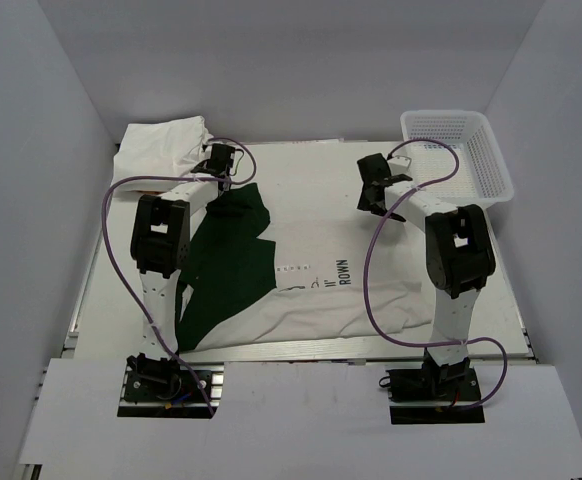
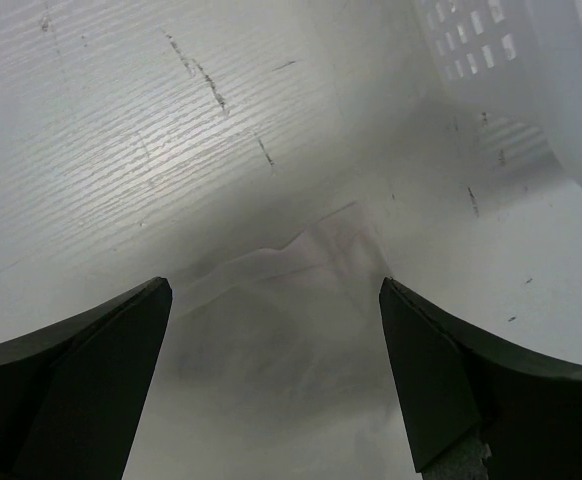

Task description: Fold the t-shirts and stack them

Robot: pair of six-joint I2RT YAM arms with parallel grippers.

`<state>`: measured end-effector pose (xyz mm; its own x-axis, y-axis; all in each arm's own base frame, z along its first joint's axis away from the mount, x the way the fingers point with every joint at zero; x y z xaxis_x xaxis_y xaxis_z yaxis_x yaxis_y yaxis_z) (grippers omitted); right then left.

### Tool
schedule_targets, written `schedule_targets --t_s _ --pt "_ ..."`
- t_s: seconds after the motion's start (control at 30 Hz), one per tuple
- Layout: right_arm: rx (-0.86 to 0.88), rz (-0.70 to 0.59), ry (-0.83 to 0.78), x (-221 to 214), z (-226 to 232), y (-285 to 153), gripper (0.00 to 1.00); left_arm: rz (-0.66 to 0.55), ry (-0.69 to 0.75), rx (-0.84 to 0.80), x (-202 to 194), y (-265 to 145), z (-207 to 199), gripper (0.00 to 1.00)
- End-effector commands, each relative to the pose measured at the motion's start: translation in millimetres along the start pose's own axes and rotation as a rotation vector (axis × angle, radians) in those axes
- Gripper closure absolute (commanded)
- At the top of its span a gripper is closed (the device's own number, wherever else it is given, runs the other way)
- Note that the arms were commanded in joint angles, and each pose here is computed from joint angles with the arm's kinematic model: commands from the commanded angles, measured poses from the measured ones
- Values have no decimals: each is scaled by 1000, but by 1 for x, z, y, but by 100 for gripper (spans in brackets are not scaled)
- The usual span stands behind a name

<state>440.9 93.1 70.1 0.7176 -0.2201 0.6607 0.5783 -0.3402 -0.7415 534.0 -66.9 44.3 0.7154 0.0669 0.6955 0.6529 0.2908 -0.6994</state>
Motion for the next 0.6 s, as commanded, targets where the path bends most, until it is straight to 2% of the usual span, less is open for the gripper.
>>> schedule_targets --t_s 0.0,0.33,0.57 --pt "-62 -41 47 11 -15 -5 10 -89 -49 -50 37 -30 3 100" --pt "-85 22 109 -8 -26 19 10 -106 -67 -54 35 -39 8 100" --pt "-64 61 113 -22 -19 41 10 -128 -70 -190 42 -46 -11 100"
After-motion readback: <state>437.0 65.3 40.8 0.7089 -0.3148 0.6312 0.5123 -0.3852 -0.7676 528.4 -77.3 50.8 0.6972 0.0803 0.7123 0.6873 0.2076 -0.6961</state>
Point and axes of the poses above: each gripper's point midway between its finger pads, its own y axis out along the fingers, its own z axis along the line the jaws close on, x = y × z, the point moved 2 cm from there along -y, back along the fingers, and after that the axes turned 1 degree about y, right-handed, at the moved point
